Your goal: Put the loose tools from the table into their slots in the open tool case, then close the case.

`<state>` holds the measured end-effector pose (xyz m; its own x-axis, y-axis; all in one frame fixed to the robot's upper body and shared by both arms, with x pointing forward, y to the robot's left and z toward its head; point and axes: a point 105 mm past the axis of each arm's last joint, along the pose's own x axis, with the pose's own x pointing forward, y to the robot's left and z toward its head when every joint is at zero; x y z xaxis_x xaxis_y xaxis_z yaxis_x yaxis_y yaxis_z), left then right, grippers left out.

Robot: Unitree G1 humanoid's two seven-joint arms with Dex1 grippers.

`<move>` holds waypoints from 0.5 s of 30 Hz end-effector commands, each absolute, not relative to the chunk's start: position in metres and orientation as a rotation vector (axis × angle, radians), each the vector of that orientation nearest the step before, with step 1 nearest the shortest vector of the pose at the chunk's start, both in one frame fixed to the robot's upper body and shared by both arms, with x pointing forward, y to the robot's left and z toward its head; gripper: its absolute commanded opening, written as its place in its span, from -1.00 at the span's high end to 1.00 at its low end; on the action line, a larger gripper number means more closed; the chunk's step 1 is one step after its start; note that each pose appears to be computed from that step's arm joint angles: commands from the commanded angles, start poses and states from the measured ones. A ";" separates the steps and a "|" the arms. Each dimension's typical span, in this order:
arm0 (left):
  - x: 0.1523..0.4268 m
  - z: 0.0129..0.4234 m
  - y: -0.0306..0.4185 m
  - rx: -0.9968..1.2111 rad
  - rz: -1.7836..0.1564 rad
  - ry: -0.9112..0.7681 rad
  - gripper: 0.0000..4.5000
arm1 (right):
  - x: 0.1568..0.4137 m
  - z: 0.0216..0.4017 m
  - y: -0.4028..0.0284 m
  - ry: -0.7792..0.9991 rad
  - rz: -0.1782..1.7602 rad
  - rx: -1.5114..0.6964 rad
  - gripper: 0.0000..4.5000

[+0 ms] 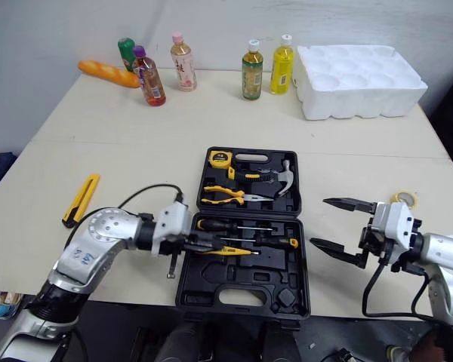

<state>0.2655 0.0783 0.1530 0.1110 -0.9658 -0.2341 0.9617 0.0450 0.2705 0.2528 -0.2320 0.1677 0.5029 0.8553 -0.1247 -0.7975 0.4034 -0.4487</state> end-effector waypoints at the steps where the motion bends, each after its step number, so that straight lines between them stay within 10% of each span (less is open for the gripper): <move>1: 0.269 0.185 0.113 0.345 -1.365 -0.084 1.00 | 0.245 0.187 -0.267 -0.123 0.971 -0.567 -1.00; 7: 0.273 0.188 0.187 0.359 -1.099 0.005 0.60 | 0.238 0.195 -0.321 -0.054 0.802 -0.627 -1.00; 15: 0.264 0.188 0.318 0.346 -0.538 0.052 -0.87 | 0.228 0.198 -0.390 -0.049 0.461 -0.635 -1.00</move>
<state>0.2723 0.2863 0.1792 0.7793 -0.6019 -0.1746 0.6260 0.7347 0.2615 0.2339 -0.3682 0.1866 0.8390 0.5235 -0.1484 -0.5111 0.6645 -0.5451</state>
